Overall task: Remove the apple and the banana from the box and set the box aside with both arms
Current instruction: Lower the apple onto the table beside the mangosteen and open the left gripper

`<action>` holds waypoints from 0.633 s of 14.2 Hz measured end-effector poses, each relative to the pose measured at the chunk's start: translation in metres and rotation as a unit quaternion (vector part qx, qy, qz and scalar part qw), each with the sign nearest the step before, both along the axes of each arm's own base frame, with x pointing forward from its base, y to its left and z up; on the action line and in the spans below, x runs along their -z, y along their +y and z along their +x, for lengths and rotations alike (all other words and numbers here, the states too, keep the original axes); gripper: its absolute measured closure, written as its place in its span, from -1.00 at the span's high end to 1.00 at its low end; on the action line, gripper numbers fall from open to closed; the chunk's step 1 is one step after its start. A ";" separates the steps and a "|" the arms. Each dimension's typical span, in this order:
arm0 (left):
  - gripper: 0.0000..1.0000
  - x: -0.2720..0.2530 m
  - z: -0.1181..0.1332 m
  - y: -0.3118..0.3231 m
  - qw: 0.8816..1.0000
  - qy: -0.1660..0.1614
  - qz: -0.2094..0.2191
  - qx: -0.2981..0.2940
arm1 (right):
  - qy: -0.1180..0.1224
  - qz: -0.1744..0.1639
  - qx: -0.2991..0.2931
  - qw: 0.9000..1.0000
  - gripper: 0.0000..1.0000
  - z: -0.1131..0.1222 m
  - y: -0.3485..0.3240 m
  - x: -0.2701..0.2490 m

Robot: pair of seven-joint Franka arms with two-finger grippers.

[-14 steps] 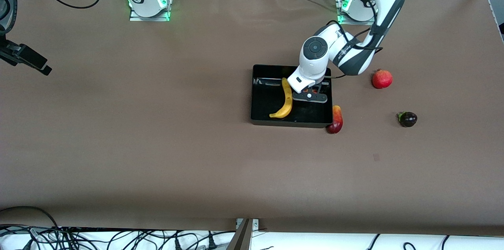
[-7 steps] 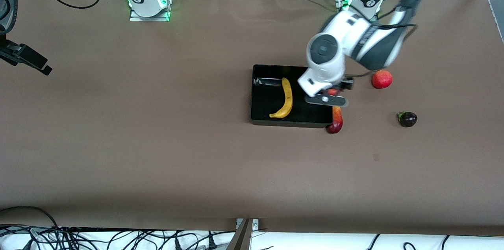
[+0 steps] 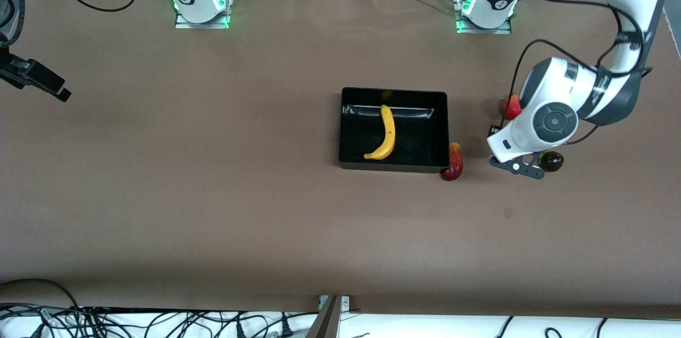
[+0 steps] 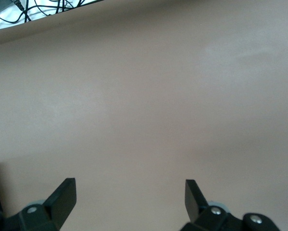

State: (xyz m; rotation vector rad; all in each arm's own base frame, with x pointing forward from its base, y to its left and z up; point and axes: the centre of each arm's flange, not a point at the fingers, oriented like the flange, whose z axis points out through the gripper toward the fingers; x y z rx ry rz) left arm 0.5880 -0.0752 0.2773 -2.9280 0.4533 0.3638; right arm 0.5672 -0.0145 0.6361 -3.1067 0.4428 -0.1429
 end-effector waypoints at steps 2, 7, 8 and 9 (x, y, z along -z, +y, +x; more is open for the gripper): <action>0.50 0.039 -0.018 0.000 1.000 -0.017 -0.024 0.008 | 0.001 0.000 0.000 1.000 1.00 0.000 0.000 0.001; 0.97 0.058 -0.035 -0.009 0.999 -0.019 -0.035 0.015 | 0.034 -0.002 -0.053 0.998 1.00 -0.003 0.012 0.011; 1.00 0.057 -0.035 -0.009 0.999 -0.021 -0.035 0.015 | 0.043 -0.003 -0.076 0.996 1.00 -0.003 0.013 0.015; 1.00 0.055 -0.034 -0.009 0.999 -0.022 -0.034 0.015 | 0.049 -0.004 -0.097 0.994 1.00 -0.002 0.015 0.019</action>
